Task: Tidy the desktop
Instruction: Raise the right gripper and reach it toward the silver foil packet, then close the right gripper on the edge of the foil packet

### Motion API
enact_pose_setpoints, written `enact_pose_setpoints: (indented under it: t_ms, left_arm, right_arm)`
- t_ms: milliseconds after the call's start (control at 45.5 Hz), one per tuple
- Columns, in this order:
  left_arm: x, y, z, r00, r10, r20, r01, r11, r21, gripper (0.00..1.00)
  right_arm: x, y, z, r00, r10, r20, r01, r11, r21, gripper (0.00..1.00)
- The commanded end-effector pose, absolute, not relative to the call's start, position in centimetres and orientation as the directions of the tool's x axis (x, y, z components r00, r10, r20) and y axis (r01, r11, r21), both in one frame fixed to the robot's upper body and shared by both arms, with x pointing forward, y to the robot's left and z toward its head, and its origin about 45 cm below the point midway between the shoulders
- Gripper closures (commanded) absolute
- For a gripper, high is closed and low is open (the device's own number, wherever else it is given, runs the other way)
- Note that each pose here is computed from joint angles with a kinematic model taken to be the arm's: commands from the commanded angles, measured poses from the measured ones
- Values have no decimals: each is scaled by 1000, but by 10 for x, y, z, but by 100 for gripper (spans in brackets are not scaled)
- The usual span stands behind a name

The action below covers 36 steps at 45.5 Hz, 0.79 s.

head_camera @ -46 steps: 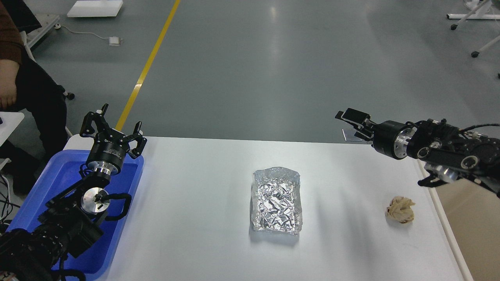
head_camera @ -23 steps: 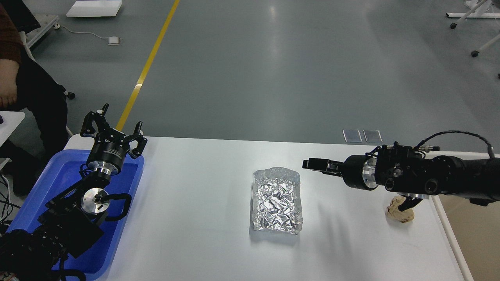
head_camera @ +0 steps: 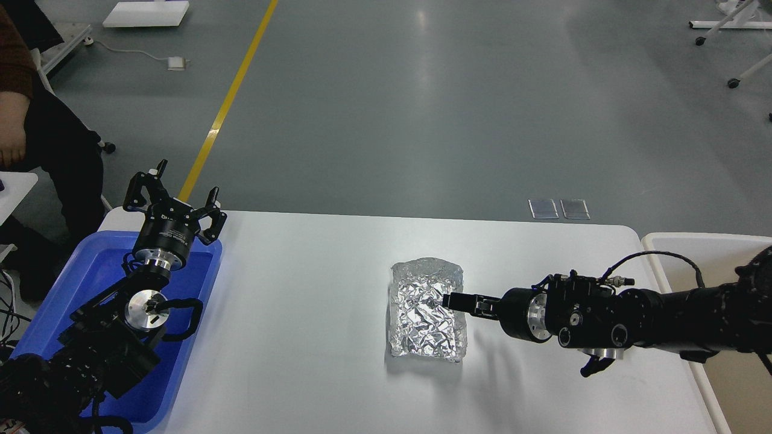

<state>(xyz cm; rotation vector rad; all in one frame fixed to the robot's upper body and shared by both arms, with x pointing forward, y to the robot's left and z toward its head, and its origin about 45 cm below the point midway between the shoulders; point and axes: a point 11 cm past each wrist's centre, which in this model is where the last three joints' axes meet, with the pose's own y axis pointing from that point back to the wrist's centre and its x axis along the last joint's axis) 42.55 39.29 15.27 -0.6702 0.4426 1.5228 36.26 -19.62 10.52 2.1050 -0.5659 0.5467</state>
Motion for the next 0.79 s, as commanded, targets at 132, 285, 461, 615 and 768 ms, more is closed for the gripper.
enact_pose_setpoints:
  t_ms: [132, 285, 461, 615, 768]
  left_arm:
    - [425, 393, 153, 24, 759, -651, -989, -75, -124, 0]
    - [425, 393, 153, 24, 760, -650, -990, -74, -123, 0]
    - [425, 393, 153, 24, 759, -651, -989, -75, -124, 0]
    - [425, 393, 153, 24, 760, -650, -990, -74, -123, 0]
    - [425, 393, 153, 24, 760, -650, -990, -74, -123, 0]
  right_arm:
    - [362, -186, 82, 782, -253, 569, -610, -493, 620, 9]
    - [362, -189, 71, 774, -253, 581, -622, -476, 622, 10]
    - [360, -198, 62, 769, -259, 585, -631, -454, 629, 10]
    - [358, -199, 55, 769, -255, 586, -631, -449, 632, 11]
    - [355, -195, 52, 773, -252, 582, -625, -455, 634, 13]
